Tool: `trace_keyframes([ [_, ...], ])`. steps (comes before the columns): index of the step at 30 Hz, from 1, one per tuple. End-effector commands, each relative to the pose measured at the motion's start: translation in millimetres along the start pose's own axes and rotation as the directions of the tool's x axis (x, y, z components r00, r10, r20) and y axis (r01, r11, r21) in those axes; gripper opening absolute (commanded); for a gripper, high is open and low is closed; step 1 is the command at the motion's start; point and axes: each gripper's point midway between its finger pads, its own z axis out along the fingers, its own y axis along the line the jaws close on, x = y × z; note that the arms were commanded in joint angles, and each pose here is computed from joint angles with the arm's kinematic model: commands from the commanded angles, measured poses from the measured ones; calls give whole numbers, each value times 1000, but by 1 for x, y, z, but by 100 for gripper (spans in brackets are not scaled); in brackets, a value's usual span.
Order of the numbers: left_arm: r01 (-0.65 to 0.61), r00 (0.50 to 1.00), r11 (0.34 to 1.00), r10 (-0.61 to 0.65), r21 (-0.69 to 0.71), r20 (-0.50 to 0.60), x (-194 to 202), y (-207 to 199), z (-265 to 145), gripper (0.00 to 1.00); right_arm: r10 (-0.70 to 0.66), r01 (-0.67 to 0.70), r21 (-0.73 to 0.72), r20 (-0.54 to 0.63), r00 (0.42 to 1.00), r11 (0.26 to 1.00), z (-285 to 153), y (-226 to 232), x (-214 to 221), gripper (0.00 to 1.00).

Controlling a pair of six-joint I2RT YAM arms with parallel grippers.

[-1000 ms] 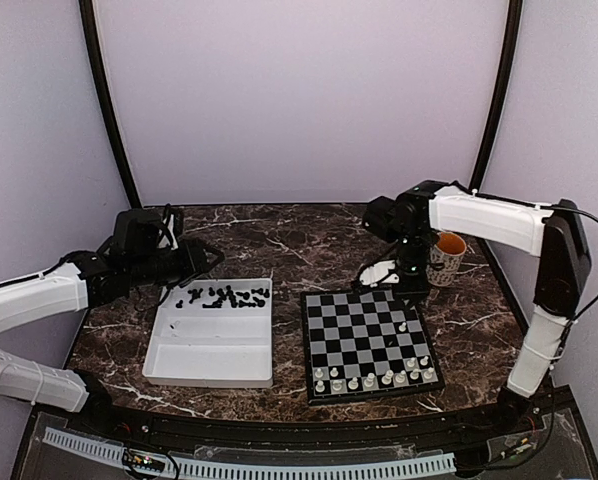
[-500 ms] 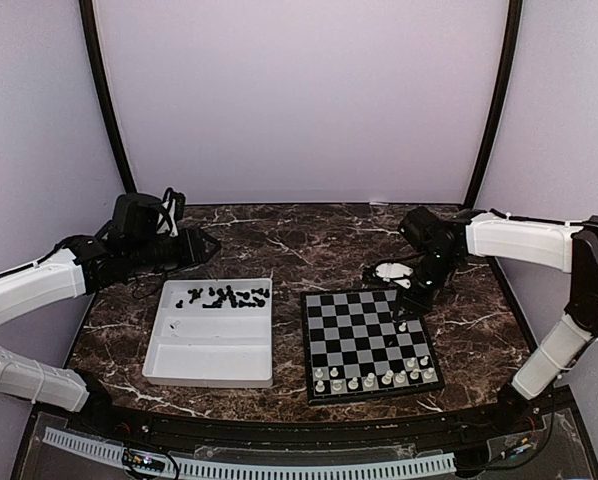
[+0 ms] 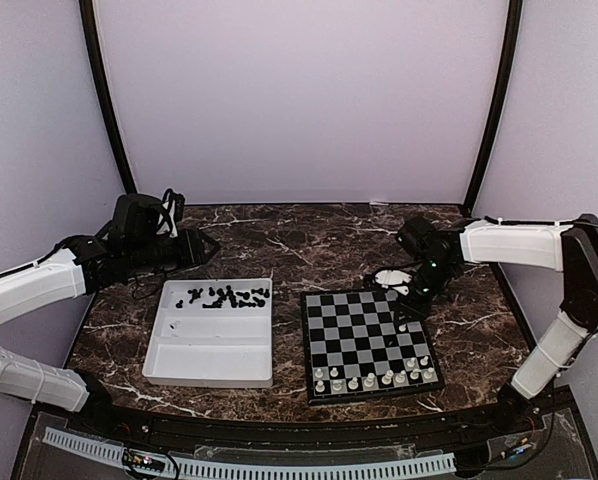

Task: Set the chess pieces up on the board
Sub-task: Move the pawn to f2.

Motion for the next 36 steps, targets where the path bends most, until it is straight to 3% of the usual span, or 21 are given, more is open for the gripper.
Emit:
trace_keyframes([
  [1,-7,1000,1000,7,-19,6,0,6,-1,50,14,-15,-11,-70,997,1000,10,2,17,24],
  [10,6,1000,1000,-6,-19,-2,6,9,1,50,20,-22,-10,-102,995,1000,10,4,25,21],
  [20,17,1000,1000,-17,-14,-12,10,10,3,50,20,-24,-37,-103,995,999,8,7,22,2],
  [25,18,1000,1000,-18,-15,-13,11,11,2,50,-12,7,-81,-66,998,997,-3,23,8,2],
  [36,23,1000,1000,-23,-15,-13,13,12,4,50,-182,157,-157,-163,970,975,8,77,22,1],
])
